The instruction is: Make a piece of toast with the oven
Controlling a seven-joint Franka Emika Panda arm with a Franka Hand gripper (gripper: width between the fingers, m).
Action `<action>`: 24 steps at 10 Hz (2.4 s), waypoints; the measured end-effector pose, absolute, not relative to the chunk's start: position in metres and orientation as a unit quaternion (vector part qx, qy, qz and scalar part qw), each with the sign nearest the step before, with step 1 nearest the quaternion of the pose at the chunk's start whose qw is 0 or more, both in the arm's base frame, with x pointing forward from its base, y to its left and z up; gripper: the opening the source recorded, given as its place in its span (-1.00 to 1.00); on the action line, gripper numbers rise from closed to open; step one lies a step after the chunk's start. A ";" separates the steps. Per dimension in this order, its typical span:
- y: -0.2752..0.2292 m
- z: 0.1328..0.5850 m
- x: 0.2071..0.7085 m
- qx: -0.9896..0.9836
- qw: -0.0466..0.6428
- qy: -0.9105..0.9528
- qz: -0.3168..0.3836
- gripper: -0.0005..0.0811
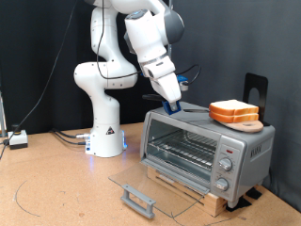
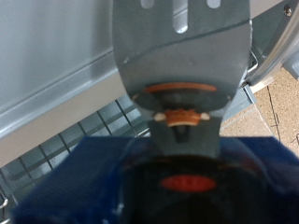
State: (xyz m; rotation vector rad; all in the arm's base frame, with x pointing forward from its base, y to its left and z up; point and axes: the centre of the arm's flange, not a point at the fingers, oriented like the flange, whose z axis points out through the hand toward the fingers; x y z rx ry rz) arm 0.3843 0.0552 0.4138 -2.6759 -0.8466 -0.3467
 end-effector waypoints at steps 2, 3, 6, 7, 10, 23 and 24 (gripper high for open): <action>0.059 0.413 0.387 -0.934 0.157 -0.296 -0.121 -0.02; 0.061 0.413 0.388 -0.934 0.160 -0.296 -0.121 -0.02; 0.065 0.418 0.390 -0.932 0.169 -0.297 -0.122 -0.02; 0.066 0.420 0.391 -0.931 0.173 -0.299 -0.120 -0.02; 0.071 0.421 0.391 -0.931 0.174 -0.301 -0.115 -0.02; 0.149 0.408 0.401 -0.932 0.171 -0.296 -0.117 -0.02; 0.149 0.408 0.402 -0.933 0.183 -0.285 -0.120 -0.02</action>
